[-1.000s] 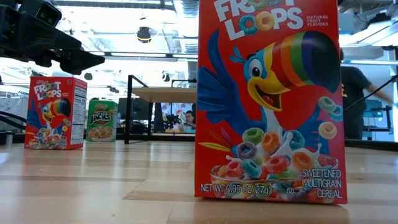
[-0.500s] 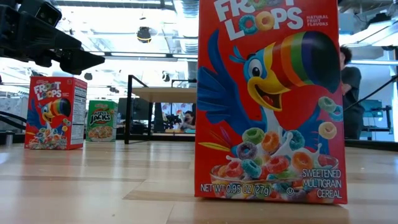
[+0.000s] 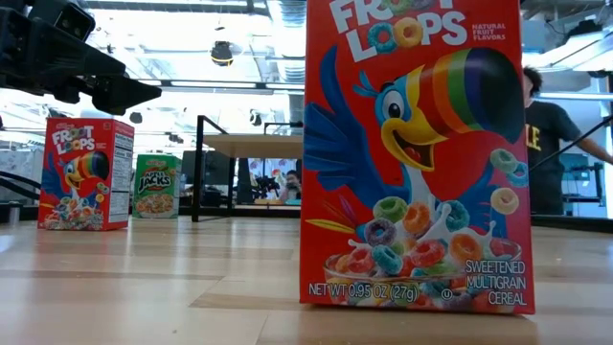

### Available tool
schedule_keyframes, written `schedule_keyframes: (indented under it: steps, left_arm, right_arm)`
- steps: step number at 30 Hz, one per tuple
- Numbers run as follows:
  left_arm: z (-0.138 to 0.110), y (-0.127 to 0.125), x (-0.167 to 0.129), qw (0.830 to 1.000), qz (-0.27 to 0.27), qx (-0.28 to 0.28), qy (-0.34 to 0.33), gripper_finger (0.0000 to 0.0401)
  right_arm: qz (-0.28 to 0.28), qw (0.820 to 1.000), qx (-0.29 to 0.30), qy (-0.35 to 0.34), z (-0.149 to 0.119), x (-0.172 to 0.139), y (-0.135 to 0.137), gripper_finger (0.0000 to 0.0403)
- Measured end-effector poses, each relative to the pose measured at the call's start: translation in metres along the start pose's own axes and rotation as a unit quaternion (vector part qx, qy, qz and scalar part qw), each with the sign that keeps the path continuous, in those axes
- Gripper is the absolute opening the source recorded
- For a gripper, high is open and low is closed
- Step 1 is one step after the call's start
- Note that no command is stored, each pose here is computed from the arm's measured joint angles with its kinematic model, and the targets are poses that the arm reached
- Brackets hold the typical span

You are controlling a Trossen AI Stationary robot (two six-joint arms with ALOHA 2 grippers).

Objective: Stack cereal on shelf
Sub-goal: Put the top right blue cereal box on the shelf, then put the top red cereal box on the shelf

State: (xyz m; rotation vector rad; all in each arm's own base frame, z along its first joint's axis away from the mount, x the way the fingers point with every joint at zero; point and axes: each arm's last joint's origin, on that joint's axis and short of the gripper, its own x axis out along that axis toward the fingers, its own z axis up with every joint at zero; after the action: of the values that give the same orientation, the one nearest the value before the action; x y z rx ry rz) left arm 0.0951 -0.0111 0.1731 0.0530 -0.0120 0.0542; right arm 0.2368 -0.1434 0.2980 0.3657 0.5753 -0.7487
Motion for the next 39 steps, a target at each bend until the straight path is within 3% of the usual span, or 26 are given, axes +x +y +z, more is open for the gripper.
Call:
schedule_keyframes:
  steps: [22, 31, 39]
  left_arm:
    - [0.0, 0.0, 0.0, 1.0, 0.0, 0.0, 0.0, 0.0379]
    - [0.0, 0.0, 0.0, 1.0, 0.0, 0.0, 0.0, 0.0379]
    - [0.0, 0.0, 0.0, 1.0, 0.0, 0.0, 0.0, 0.0379]
  right_arm:
    - [0.002, 0.998, 0.059, -0.012, 0.0, -0.001, 0.008, 0.0272]
    - [-0.003, 0.998, 0.065, -0.01, -0.003, 0.023, 0.016, 0.0272]
    - [0.004, 0.997, 0.07, -0.03, 0.001, 0.023, 0.018, 0.0272]
